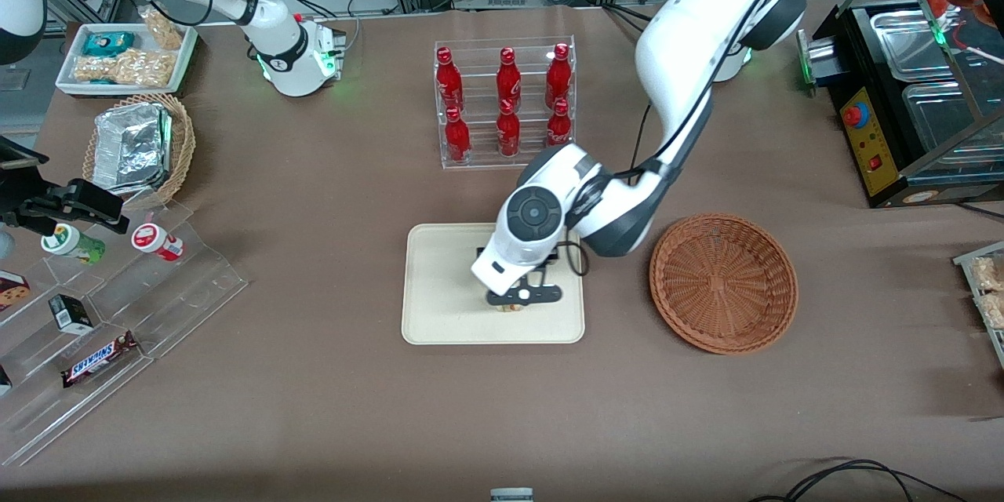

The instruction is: Place sandwich from basket to tray

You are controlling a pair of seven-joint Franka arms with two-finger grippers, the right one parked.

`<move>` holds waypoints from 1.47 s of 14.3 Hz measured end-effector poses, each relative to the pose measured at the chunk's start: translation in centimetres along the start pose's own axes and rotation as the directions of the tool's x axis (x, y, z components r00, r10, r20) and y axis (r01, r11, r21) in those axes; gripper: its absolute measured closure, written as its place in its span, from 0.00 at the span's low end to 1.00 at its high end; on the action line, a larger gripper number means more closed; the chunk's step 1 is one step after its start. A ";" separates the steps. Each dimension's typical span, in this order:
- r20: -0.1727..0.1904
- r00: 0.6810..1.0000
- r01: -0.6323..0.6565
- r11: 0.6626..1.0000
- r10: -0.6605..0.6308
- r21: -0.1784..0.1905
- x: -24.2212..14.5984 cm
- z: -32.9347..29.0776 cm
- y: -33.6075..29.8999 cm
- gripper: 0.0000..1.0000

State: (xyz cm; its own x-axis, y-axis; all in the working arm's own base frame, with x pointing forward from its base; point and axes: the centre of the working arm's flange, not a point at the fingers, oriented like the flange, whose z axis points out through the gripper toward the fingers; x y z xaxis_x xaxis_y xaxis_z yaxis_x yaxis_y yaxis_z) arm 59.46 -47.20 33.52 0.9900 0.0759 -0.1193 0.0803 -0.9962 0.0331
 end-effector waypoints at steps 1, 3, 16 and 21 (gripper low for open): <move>-0.002 1.000 0.009 1.000 -0.009 0.027 -0.1 -3.1 -1.3 0.00; 0.006 1.000 0.002 0.998 -0.002 0.055 -0.3 -10.5 -5.4 0.00; 0.231 0.973 -0.025 0.998 0.010 0.059 -2.1 -28.3 -40.9 0.00; 0.180 0.982 -0.074 0.995 0.060 0.074 -6.5 -28.3 -41.6 0.00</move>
State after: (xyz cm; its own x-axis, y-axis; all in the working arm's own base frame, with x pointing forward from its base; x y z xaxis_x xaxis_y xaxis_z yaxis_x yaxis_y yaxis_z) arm 53.01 -5.09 61.02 0.9557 0.0076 -0.2941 -0.0017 -0.9995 -0.0313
